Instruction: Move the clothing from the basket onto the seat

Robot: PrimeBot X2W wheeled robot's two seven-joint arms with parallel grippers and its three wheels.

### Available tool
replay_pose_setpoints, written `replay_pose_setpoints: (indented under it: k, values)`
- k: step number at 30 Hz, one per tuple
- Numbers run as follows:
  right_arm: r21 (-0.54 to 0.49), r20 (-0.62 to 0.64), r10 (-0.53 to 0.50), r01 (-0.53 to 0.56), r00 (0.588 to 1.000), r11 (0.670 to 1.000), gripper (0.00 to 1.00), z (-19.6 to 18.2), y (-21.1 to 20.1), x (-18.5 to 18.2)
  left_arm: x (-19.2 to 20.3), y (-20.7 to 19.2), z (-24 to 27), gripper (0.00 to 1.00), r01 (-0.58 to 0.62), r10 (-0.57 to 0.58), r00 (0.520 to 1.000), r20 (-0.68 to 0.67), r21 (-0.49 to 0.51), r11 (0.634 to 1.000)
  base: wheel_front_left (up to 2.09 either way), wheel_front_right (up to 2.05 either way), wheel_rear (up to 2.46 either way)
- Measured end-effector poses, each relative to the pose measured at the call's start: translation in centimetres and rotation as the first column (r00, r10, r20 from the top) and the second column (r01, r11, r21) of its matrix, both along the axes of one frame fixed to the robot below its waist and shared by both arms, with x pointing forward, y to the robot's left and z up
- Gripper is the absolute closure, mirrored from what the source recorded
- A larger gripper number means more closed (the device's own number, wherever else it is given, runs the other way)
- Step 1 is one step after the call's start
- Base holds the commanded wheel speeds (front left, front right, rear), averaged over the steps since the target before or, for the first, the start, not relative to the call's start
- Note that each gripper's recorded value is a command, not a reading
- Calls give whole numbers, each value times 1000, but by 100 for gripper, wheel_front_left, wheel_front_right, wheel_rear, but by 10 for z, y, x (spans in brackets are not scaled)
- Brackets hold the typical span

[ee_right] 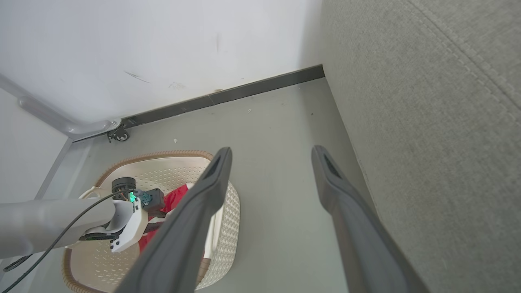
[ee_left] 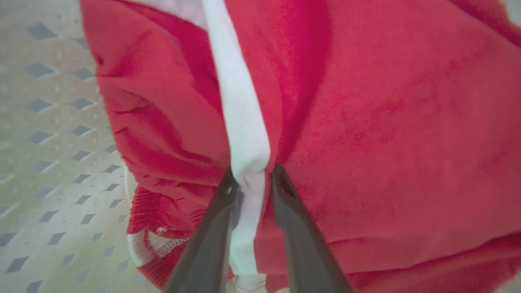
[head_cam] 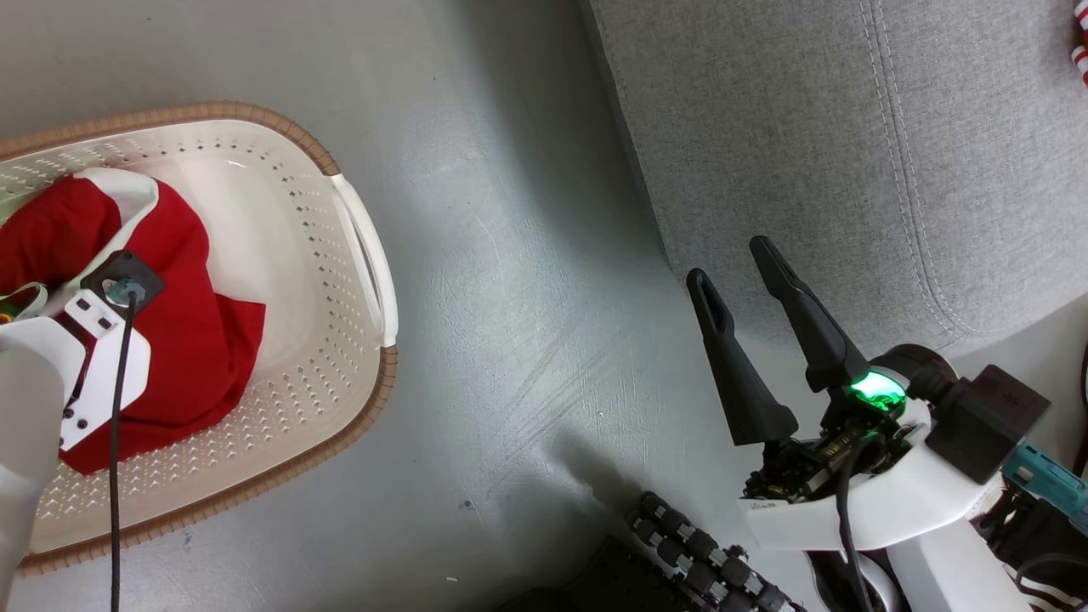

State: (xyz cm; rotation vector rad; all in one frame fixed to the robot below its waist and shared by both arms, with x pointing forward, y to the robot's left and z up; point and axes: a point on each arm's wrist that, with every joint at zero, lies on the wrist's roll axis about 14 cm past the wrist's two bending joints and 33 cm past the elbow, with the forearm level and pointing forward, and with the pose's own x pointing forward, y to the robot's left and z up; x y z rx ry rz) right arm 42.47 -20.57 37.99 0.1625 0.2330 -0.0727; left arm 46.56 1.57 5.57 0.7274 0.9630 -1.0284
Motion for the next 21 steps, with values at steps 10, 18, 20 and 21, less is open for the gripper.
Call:
replay_pose_setpoints:
  k: [10,18,20,21]
  values:
    - [-4,25,12,-12,1000,1000,0,4,1,7,-3,-1,0,100,-5,5,1000,-11,0,1000,0,0,0]
    - [-13,57,22,-21,998,1000,0,12,0,15,3,-4,5,100,-9,10,1000,5,-26,1000,0,0,0]
    - [-19,79,31,-29,996,999,0,17,0,21,5,-8,8,100,4,-3,1000,19,-42,999,0,0,0]
    - [-21,86,33,-31,996,999,0,19,0,23,6,-10,9,100,8,-7,1000,22,-43,999,0,0,0]
